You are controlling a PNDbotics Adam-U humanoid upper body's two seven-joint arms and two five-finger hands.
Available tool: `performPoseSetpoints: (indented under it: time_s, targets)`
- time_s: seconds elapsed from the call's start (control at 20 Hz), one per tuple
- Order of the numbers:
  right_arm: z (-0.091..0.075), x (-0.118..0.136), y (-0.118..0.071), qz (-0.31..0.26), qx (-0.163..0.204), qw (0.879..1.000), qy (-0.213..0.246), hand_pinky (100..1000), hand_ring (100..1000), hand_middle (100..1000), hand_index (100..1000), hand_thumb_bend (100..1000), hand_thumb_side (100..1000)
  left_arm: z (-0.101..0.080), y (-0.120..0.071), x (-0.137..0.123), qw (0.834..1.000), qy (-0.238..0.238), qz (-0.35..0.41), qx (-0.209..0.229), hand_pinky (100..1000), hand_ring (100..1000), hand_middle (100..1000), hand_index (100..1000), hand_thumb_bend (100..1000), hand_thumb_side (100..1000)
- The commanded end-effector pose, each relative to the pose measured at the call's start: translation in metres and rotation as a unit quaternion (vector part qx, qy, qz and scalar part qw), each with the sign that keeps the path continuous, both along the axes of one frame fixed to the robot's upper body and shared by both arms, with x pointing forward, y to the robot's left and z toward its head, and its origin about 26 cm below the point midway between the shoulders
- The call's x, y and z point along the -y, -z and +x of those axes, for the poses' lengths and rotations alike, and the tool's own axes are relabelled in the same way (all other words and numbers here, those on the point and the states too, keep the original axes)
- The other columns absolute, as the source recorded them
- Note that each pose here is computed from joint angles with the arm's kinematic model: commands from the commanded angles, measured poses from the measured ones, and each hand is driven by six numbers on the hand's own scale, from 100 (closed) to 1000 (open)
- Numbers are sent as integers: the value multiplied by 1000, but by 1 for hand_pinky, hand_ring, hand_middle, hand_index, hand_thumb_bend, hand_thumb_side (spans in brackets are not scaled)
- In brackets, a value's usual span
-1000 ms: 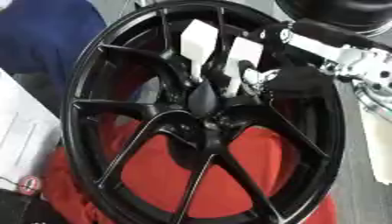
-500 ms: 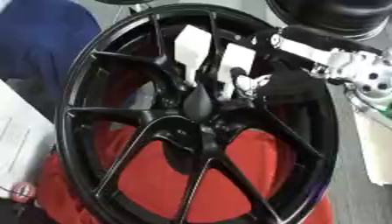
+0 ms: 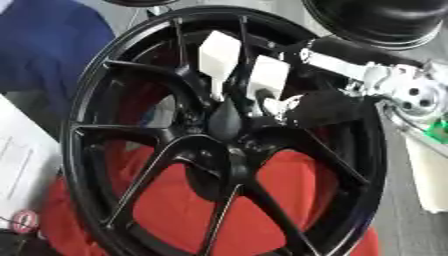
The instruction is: Pull the pin out of the wheel hub.
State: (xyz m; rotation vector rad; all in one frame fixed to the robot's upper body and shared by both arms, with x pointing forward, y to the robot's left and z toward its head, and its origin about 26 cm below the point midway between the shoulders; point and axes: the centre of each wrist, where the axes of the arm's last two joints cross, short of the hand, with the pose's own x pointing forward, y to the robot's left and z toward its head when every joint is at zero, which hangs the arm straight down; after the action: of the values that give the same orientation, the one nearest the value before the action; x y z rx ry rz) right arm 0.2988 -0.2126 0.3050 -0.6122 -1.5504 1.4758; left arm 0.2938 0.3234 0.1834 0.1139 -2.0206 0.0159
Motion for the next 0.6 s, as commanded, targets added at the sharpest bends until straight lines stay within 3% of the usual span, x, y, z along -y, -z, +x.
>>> performPoseSetpoints:
  time_s: [0.05, 0.3, 0.5, 0.6]
  targets:
    - [-4, -1, -7, -7, 13, 1000, 1, 863, 887, 718, 861, 162, 562, -1, -7, -1, 1000, 2, 8, 10, 835, 780, 740, 742, 128, 813]
    - [-4, -2, -8, 4, 19, 1000, 10, 843, 859, 639, 795, 113, 511, -1, -6, -1, 1000, 1, 8, 10, 836, 781, 741, 742, 125, 816]
    - [-4, -2, -11, 32, 47, 998, 13, 818, 818, 558, 712, 100, 414, -2, -6, -2, 1000, 0, 7, 8, 837, 781, 742, 742, 125, 818]
    - [-4, -2, -12, 47, 60, 997, 13, 801, 791, 527, 674, 100, 407, -2, -5, -2, 1000, 0, 7, 8, 838, 782, 742, 743, 123, 819]
